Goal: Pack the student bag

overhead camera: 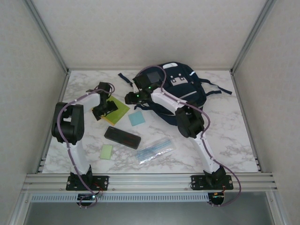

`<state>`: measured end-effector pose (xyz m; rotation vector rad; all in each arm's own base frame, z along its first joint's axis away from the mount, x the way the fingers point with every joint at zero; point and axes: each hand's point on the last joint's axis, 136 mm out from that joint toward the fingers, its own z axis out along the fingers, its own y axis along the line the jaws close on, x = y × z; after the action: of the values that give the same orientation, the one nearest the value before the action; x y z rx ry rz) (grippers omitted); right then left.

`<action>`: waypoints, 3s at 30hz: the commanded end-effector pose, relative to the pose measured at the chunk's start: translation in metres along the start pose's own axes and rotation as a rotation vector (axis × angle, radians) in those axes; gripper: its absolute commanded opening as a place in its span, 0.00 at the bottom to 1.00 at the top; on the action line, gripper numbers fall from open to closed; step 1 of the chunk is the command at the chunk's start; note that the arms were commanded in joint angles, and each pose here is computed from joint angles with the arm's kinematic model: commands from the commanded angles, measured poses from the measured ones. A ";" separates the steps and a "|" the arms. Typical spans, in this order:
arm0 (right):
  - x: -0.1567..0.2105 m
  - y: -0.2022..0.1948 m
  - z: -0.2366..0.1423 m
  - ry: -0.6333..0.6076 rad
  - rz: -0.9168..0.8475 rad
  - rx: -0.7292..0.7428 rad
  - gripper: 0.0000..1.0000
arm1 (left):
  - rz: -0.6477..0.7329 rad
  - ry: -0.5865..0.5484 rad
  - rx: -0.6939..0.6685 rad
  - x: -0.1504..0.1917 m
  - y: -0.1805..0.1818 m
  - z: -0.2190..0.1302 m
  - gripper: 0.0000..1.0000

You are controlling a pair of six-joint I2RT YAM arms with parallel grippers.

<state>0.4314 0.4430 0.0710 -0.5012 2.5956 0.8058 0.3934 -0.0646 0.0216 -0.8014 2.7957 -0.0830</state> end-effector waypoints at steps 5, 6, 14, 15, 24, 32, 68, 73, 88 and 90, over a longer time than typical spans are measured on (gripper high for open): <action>0.010 -0.006 0.023 0.063 -0.042 0.074 0.42 | -0.008 0.013 0.199 0.006 -0.022 -0.013 0.86; 0.017 0.003 0.030 0.074 -0.054 0.073 0.42 | -0.017 0.016 0.188 0.007 -0.019 -0.010 0.86; 0.019 -0.029 0.035 0.074 -0.106 0.264 0.47 | -0.049 0.062 0.174 0.015 -0.018 0.017 0.84; 0.017 -0.032 0.033 0.068 -0.121 0.280 0.49 | -0.047 0.063 0.167 0.015 -0.017 0.019 0.84; -0.007 -0.034 0.022 0.003 -0.191 0.304 0.58 | -0.030 0.079 0.115 0.018 -0.004 0.019 0.81; 0.003 -0.034 0.051 0.044 -0.184 0.231 0.59 | -0.048 0.048 0.105 0.004 0.005 0.009 0.80; -0.012 0.065 -0.017 0.054 0.025 -0.318 0.47 | -0.047 0.122 0.078 0.015 -0.001 0.043 0.58; -0.005 0.066 -0.008 0.083 0.056 -0.354 0.47 | -0.043 0.119 0.072 0.014 0.000 0.043 0.58; 0.005 0.031 0.008 0.103 0.084 -0.192 0.04 | -0.034 0.095 0.091 0.007 -0.005 0.030 0.59; 0.000 0.032 0.001 0.095 0.100 -0.189 0.00 | -0.035 0.077 0.115 0.000 -0.008 0.020 0.62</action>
<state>0.4180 0.4709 0.0871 -0.4918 2.6353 1.1188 0.3907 -0.0681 0.0168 -0.8824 2.8329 -0.2573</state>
